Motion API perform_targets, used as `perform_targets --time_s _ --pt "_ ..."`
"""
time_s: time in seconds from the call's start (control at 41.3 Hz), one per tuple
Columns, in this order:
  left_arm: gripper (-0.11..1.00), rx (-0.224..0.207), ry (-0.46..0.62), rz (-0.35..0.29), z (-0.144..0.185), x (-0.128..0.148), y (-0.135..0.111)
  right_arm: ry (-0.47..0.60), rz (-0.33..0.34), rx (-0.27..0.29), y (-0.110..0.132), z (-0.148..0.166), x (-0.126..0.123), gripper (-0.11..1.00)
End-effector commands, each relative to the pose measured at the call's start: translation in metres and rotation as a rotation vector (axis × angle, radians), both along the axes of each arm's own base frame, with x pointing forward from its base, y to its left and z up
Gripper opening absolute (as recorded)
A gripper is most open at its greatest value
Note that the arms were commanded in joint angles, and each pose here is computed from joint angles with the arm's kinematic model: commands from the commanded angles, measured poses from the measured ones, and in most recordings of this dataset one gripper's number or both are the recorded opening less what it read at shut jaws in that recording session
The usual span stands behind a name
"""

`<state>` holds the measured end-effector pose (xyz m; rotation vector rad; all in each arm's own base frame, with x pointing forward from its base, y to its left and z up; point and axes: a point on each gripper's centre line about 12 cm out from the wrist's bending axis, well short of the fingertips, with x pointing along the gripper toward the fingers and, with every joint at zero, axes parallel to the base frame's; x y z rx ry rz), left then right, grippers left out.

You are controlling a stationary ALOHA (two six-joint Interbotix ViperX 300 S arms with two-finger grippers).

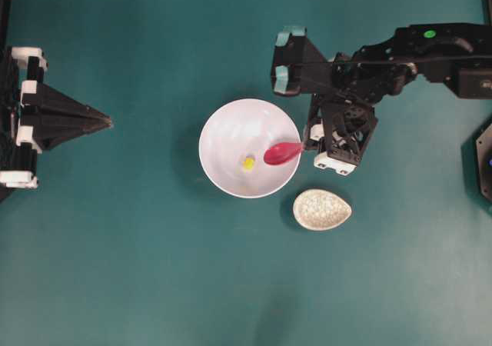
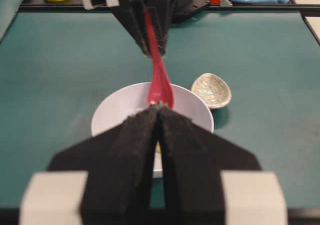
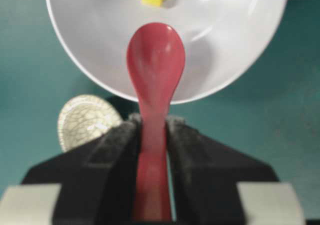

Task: Scoop the yellow hexagonal prism block from the bowl with a spoon using the right arm.
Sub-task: 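Lift the spoon with the right gripper and carry it over the bowl, then lower the spoon into the bowl and scoop under the yellow block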

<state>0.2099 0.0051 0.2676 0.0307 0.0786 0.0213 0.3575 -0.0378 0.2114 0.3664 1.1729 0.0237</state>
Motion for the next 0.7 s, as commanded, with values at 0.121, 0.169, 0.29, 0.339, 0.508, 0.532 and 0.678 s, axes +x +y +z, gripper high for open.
perform_targets --time_s 0.121,0.169,0.29,0.339,0.508,0.532,0.678 --pt "0.0 0.003 -0.02 0.002 0.006 0.003 0.001 -0.024 -0.005 0.005 -0.001 0.015 0.014 0.24" --pt "0.0 0.004 -0.021 0.002 0.007 0.003 0.001 -0.027 -0.004 0.004 -0.001 0.016 0.016 0.24" --pt "0.0 0.004 -0.021 0.002 0.007 0.003 0.001 -0.023 -0.007 0.007 -0.001 0.015 0.018 0.24" --pt "0.0 0.004 -0.023 0.002 0.007 0.003 0.001 -0.021 -0.005 0.007 -0.001 0.015 0.019 0.24" --pt "0.0 0.004 -0.028 0.002 0.008 0.003 0.001 -0.009 0.0 0.009 0.001 0.01 0.021 0.24" --pt "0.0 0.004 -0.026 0.002 0.008 0.003 0.001 -0.008 0.001 0.01 0.001 0.009 0.021 0.24" --pt "0.0 0.004 -0.026 0.002 0.008 0.003 0.001 0.004 0.008 0.011 0.003 0.004 0.023 0.24"
